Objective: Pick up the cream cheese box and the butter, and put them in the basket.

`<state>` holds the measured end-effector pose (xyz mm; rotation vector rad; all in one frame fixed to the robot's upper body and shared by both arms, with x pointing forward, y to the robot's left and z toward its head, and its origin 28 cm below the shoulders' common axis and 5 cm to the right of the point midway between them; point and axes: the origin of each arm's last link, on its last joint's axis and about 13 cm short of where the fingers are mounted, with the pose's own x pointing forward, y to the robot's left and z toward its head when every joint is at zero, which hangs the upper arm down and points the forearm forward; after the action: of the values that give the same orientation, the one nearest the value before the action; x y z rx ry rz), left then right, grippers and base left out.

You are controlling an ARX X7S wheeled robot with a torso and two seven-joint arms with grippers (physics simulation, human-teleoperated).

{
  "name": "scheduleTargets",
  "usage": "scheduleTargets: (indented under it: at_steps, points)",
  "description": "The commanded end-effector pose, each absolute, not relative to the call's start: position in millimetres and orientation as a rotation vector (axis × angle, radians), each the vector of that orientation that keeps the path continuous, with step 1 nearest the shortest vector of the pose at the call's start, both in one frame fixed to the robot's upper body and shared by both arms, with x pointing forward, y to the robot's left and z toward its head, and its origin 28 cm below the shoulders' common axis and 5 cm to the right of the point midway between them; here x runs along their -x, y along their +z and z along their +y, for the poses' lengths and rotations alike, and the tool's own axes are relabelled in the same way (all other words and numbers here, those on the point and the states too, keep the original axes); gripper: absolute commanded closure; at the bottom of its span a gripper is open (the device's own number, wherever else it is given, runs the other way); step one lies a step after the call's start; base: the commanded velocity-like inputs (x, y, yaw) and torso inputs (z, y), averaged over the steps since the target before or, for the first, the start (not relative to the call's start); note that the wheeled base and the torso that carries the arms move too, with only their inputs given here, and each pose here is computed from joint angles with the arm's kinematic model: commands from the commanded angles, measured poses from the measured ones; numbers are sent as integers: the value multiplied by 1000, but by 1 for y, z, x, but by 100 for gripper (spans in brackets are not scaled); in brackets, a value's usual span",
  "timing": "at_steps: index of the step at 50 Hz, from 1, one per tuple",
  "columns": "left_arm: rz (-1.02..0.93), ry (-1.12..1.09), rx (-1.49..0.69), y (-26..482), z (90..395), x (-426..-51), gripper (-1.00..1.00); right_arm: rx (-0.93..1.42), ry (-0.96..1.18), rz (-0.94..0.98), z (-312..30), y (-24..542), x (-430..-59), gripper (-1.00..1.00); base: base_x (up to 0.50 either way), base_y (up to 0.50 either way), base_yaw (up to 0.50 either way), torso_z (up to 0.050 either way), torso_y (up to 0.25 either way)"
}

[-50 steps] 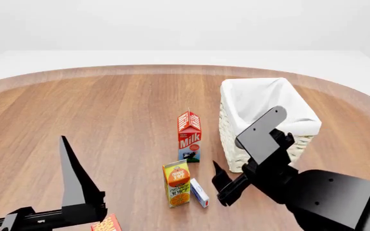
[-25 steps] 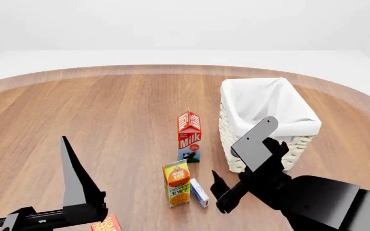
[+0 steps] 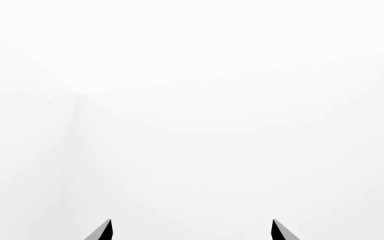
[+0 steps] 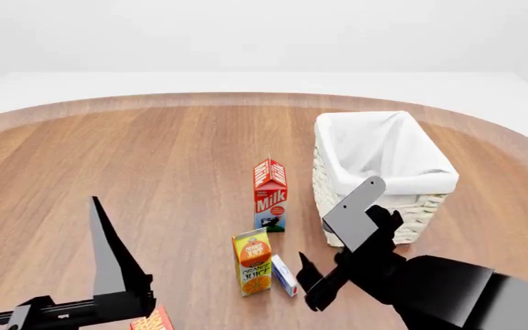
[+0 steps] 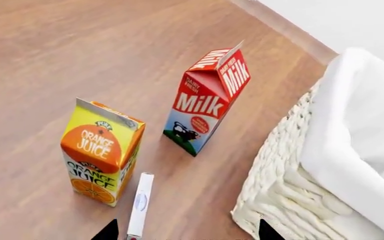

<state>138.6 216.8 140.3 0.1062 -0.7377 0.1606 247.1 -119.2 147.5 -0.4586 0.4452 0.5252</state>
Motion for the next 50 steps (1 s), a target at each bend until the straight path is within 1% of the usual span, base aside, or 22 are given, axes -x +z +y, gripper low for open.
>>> scheduleTargets:
  at_steps: [1,50]
  points:
    - [-770,171,-120,141,219,-138,-100,444,552,445,-113,140,-250,-100,0,0,0,0,0]
    - [-762,173,-115,141,219,-139,-100,422,597,472,-97,121,-263,-100,0,0,0,0,0]
